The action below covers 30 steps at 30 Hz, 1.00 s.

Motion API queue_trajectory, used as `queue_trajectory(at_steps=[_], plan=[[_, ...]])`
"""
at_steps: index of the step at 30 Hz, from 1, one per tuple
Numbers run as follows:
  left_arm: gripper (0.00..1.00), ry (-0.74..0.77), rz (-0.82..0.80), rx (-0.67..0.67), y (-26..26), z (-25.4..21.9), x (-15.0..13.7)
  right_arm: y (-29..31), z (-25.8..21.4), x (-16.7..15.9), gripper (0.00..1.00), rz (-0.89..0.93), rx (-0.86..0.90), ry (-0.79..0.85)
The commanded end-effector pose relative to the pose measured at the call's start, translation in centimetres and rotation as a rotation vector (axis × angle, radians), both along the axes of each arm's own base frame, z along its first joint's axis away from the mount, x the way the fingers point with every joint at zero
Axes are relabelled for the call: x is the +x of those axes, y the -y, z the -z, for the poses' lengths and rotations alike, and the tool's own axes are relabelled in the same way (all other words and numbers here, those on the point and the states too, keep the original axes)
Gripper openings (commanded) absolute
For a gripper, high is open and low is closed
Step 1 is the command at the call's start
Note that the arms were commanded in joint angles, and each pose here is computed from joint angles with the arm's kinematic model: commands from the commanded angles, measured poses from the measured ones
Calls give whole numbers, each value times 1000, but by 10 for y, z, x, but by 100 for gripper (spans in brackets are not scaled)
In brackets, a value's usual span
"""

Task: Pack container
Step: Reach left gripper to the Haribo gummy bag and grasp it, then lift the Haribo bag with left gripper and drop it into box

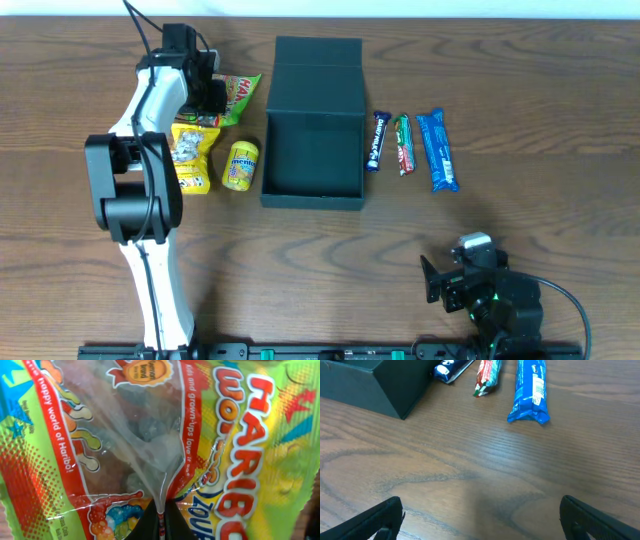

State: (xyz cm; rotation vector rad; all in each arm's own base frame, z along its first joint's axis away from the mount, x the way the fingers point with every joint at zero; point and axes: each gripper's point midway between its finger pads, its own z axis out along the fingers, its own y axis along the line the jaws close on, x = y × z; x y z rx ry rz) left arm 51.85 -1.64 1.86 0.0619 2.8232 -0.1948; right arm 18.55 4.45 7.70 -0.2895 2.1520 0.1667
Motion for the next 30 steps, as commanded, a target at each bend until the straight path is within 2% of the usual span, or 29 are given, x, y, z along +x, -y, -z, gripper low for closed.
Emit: queue_trajectory(at_steps=[1,8,13,14,15,16,30], plan=[[6,36,-5,45,-4,-17,17,-1,1,-1,99,-8,-6,0],[6,188,-16,97,-6,-102,52,-1,1,-1,99,-8,-6,0],[6,221,-18,95,-4,-119,57,-1,1,-1,99,-8,-6,0],[34,216,-18,95,-4,-117,57,-1,1,-1,99,-8,-6,0],[82,209,-18,96,-5,-112,56,-1,1,-1,99,-8,-6,0],[95,197,-20,97,-6,-104,55,-1,2,-1,99,-8,-6,0],[95,-8,45,54,2,17,42,-1,1,-1,99,-8,-6,0]])
